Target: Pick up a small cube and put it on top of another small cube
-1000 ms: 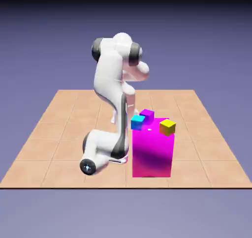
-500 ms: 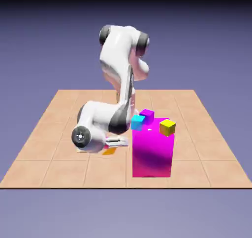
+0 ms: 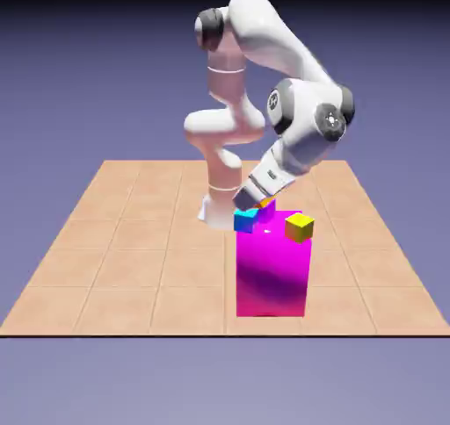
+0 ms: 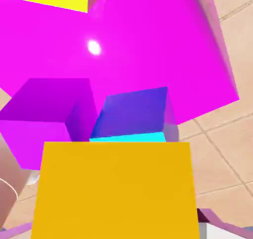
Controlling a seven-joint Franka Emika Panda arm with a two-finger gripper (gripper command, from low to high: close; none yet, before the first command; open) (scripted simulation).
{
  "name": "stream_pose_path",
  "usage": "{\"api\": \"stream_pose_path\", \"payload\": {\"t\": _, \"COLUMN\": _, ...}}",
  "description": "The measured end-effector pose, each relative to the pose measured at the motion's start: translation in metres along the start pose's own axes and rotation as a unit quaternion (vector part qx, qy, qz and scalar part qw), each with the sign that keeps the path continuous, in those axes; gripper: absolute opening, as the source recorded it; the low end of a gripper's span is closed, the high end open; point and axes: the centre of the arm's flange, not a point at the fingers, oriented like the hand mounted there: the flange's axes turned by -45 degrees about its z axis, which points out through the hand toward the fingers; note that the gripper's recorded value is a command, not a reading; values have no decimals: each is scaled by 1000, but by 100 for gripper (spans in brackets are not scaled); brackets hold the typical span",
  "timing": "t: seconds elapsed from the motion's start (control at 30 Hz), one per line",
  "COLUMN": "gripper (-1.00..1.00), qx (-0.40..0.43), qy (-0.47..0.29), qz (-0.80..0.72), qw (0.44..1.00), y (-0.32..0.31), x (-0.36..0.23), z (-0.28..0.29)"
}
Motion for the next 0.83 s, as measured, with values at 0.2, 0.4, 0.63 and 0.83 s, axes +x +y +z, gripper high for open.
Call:
{"api": "stream_pose_path", "payload": {"t": 0.2, "gripper": -100, "qx": -176, "qy": -125, "qz": -69, "qw": 974, "y": -91, "x": 25, "z": -18}}
{"api": "stream_pose_path", "payload": {"t": 0.4, "gripper": -100, "qx": -202, "qy": -186, "qz": -68, "qw": 959, "y": -97, "x": 45, "z": 12}}
{"api": "stream_pose_path", "payload": {"t": 0.63, "gripper": 100, "qx": -202, "qy": -186, "qz": -68, "qw": 959, "y": -74, "x": 43, "z": 69}}
{"api": "stream_pose_path", "payload": {"t": 0.83, "gripper": 100, "qx": -213, "qy": -186, "qz": -76, "qw": 956, "y": -107, "x": 50, "z": 9}}
